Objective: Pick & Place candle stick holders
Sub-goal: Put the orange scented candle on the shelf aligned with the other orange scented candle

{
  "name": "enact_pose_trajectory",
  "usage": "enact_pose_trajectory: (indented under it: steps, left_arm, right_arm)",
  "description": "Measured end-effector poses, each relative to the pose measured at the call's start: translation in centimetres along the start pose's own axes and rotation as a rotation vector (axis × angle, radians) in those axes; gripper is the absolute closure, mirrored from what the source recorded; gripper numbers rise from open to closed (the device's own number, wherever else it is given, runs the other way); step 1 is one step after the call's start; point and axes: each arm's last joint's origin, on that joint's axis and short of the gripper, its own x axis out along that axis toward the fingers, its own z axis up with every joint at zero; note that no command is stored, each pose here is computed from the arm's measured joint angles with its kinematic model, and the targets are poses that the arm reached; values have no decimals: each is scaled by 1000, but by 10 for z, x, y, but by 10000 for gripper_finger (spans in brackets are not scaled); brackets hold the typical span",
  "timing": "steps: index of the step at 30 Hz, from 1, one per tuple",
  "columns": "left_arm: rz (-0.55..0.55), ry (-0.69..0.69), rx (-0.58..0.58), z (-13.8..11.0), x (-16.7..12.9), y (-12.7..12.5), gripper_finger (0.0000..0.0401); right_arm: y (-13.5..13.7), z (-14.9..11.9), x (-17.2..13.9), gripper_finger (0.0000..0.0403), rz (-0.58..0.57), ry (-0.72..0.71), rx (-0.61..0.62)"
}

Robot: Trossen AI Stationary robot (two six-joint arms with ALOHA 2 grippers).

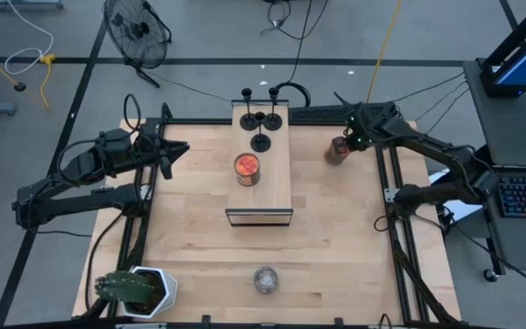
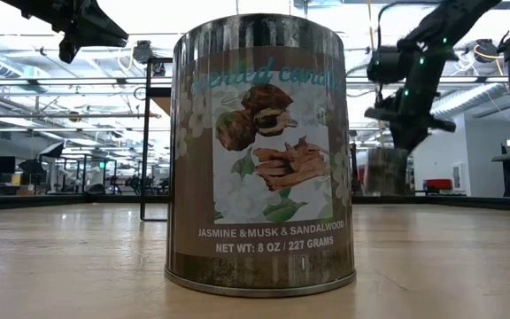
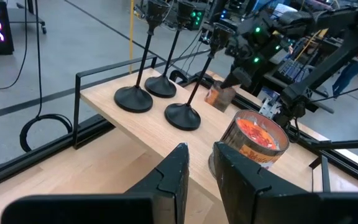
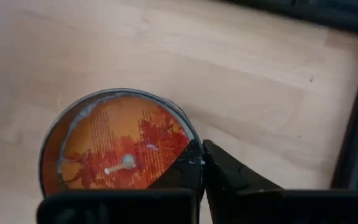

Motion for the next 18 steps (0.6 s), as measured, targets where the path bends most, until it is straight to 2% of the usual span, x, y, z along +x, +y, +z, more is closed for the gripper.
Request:
enact_pose_trajectory:
  steps: [4, 11, 18]
  left_arm:
    - [0, 0, 23, 0, 0, 0, 320]
    - [1, 1, 115, 0, 0, 0, 320]
    - [3, 7, 123, -1, 0, 0, 320]
  right_arm:
    - [7, 3, -20, 402, 20, -12, -42]
    - [33, 18, -77, 402, 86, -51, -155]
    - [64, 24, -127, 403, 176, -92, -248]
